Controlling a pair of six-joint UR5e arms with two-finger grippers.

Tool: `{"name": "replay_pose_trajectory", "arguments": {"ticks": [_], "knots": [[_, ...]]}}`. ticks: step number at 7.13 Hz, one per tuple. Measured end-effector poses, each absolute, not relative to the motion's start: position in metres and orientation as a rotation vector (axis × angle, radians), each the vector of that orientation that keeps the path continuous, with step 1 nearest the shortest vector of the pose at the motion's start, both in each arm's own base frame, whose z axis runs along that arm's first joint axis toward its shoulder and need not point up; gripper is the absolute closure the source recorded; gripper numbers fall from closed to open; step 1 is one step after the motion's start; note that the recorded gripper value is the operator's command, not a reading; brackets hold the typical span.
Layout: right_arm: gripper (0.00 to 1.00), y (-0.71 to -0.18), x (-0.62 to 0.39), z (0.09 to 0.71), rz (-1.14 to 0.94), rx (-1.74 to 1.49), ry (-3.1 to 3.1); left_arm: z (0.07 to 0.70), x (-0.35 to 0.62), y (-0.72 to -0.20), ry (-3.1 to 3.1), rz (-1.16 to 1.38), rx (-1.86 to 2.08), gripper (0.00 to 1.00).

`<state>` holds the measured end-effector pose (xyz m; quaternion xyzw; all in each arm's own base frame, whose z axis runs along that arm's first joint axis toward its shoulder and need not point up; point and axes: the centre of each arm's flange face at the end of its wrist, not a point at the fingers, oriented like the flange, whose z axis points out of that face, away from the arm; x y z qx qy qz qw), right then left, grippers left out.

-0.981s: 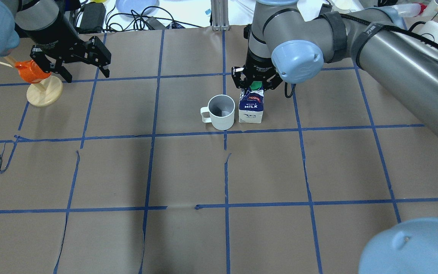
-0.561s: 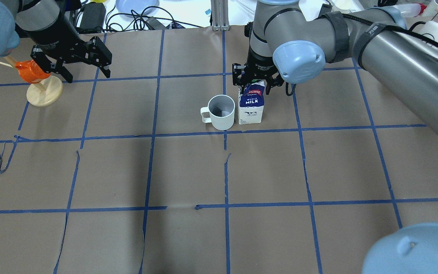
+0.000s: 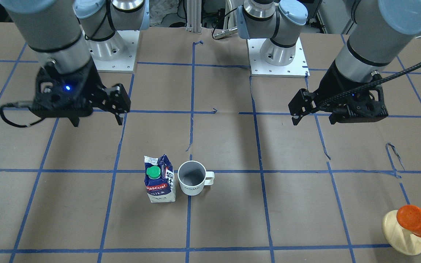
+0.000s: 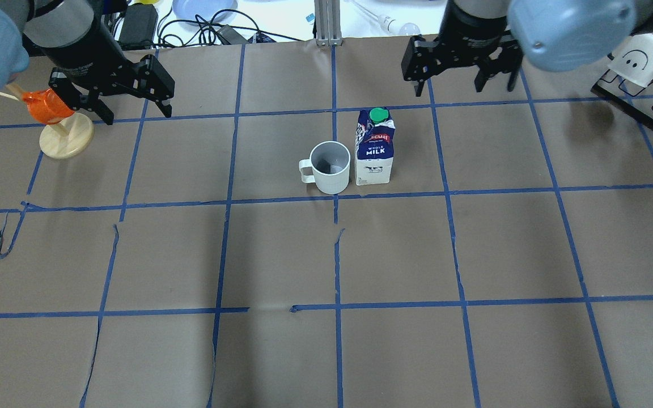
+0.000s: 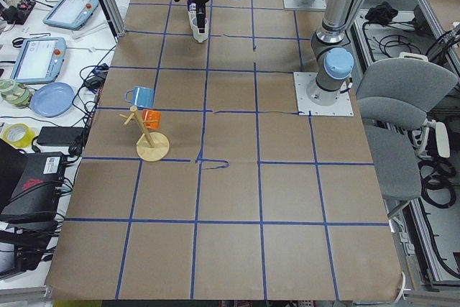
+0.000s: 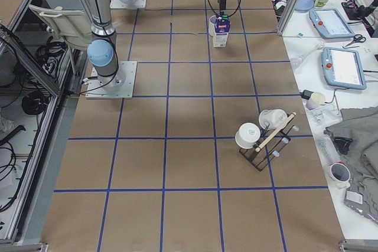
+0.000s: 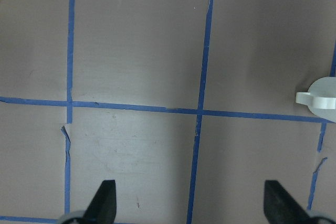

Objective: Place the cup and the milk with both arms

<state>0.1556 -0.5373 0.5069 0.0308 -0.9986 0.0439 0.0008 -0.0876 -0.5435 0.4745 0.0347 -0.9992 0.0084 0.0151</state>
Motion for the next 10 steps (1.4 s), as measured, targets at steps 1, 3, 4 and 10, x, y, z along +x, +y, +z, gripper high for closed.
{"name": "replay_pose_trajectory", "arguments": {"ticks": [1, 3, 4, 10], "knots": [[0.0, -0.515, 0.131, 0.531, 0.122, 0.099, -3.129, 0.477, -0.09, -0.538, -3.109, 0.032, 0.102, 0.0], [0.0, -0.485, 0.116, 0.556, 0.105, 0.113, -3.129, 0.48, -0.092, -0.534, -3.109, 0.039, 0.099, 0.0], [0.0, -0.481, 0.116, 0.559, 0.104, 0.115, -3.135, 0.48, -0.092, -0.534, -3.11, 0.04, 0.096, 0.0], [0.0, -0.503, 0.121, 0.547, 0.238, 0.008, -3.128, 0.475, -0.092, -0.536, -3.111, 0.024, 0.095, 0.0]]}}
